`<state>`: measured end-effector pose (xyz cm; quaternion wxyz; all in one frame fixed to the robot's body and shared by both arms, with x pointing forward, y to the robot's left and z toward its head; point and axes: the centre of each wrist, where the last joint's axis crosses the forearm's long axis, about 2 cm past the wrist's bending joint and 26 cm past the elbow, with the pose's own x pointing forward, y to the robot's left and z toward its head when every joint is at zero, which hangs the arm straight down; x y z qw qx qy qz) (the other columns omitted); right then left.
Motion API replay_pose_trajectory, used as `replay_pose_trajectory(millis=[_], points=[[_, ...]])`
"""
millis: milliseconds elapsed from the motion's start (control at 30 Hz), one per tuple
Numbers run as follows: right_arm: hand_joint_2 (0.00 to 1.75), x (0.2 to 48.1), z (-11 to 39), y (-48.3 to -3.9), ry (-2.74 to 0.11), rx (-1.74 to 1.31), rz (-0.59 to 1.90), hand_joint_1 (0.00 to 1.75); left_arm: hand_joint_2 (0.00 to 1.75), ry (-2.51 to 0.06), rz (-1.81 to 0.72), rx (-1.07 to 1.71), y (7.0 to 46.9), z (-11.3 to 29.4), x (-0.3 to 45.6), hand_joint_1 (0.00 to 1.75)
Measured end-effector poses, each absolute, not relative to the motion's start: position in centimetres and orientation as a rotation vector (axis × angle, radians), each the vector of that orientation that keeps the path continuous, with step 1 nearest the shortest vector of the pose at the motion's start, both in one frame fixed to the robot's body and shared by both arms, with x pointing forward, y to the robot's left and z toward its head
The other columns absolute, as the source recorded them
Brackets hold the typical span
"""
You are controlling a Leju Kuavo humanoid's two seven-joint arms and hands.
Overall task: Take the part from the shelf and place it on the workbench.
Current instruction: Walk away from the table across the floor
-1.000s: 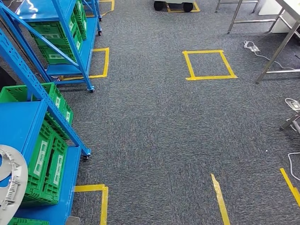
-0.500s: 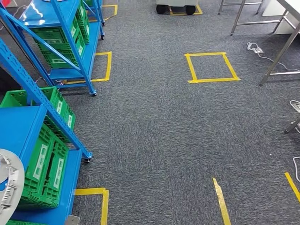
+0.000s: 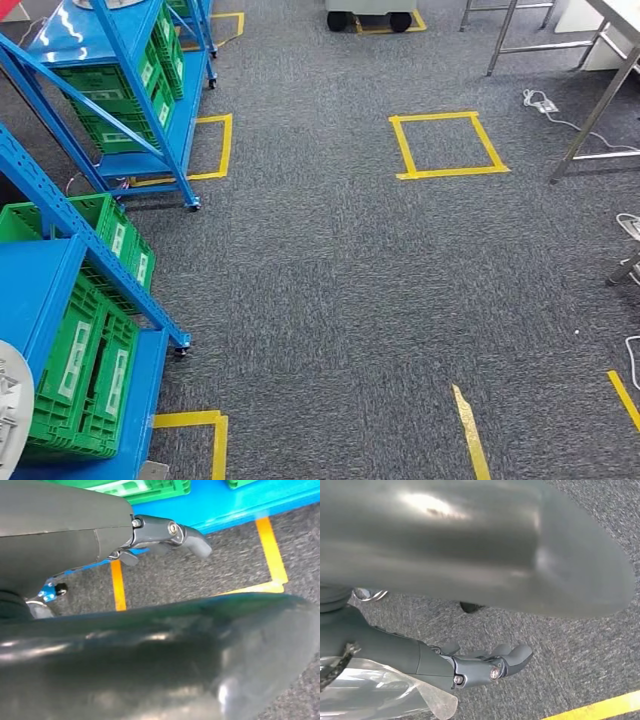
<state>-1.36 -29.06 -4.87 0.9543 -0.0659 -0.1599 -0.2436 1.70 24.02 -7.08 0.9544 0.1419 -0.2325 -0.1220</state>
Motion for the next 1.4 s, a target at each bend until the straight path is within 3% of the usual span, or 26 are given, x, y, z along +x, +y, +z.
replay_pose_trajectory(millis=[1400], points=[[0.00, -1.34, -4.87, -29.08, -0.326, -0.132, -0.494, 0.00, 0.00, -0.476, -0.251, 0.297, 23.90, -7.07, 1.66, 0.00]])
